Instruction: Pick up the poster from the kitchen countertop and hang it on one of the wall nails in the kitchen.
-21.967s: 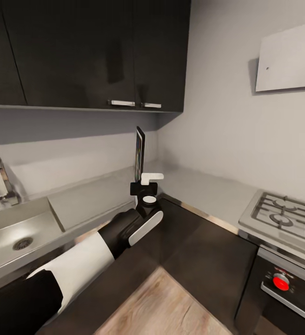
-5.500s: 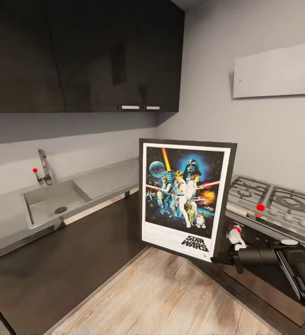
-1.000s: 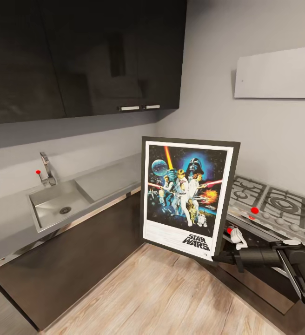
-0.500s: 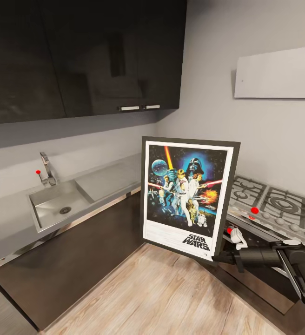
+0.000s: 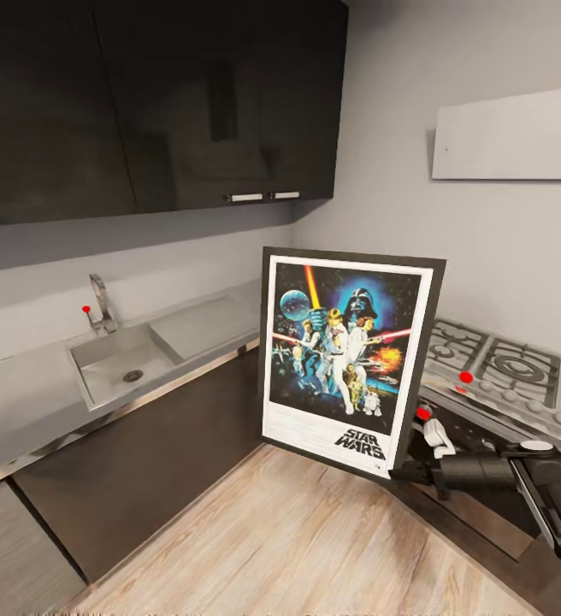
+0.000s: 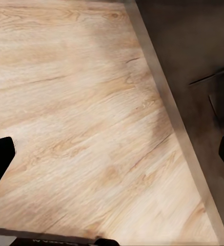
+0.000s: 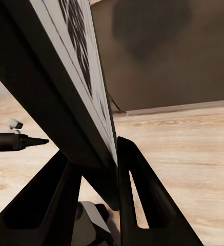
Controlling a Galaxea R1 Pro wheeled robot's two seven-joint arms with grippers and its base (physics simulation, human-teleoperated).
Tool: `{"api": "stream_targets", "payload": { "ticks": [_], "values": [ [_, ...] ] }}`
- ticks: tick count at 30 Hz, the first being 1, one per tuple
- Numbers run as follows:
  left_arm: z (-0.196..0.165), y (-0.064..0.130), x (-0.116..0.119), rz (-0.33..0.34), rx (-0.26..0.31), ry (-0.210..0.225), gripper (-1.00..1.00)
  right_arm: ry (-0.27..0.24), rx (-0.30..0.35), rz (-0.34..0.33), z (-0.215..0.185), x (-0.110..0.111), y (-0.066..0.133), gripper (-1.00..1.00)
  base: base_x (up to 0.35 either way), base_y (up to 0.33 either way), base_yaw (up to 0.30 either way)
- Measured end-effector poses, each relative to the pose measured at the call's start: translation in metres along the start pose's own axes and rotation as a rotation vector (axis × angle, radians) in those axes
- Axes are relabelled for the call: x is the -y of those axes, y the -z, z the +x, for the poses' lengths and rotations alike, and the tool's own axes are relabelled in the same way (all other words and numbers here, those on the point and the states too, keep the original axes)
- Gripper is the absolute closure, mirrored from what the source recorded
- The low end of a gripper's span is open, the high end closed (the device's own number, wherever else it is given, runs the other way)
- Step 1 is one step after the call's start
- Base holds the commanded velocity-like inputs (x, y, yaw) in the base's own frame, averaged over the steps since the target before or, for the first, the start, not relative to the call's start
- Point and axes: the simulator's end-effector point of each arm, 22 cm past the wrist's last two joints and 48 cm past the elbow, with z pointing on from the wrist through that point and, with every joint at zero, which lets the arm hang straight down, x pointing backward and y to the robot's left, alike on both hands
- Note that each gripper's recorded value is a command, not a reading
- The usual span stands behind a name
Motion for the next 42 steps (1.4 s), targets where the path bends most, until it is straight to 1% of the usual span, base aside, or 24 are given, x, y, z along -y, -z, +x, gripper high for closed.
{"api": "stream_targets", "payload": {
  "ticks": [5,14,21,28,36,42],
  "values": [
    [0.0013,0.0002,-0.0014,-0.004,-0.003,0.002,-1.00,-0.005,-0.002,-0.001,0.0016,0.0013,-0.0011,1.00,-0.108,0.049,0.170],
    [0.0019,0.0002,-0.0020,-0.006,-0.005,0.002,-1.00,-0.006,-0.003,-0.001,0.0022,0.0019,-0.0015,1.00,-0.268,0.142,0.086],
    [0.0019,0.0004,-0.0020,-0.006,-0.005,0.002,-1.00,-0.004,-0.003,-0.001,0.0022,0.0018,-0.0015,1.00,-0.134,0.049,0.269],
    [0.0018,0.0003,-0.0024,-0.007,-0.005,0.002,-1.00,-0.004,-0.003,-0.001,0.0022,0.0019,-0.0016,1.00,-0.263,0.082,0.291],
    [0.0018,0.0003,-0.0024,-0.007,-0.005,0.001,-1.00,0.026,-0.003,0.000,-0.0040,-0.0030,-0.0014,1.00,-0.313,0.097,0.293],
    [0.0018,0.0003,-0.0023,-0.006,-0.005,0.001,-1.00,0.032,-0.004,0.000,-0.0047,-0.0040,-0.0017,1.00,-0.317,0.098,0.294]
  ]
}}
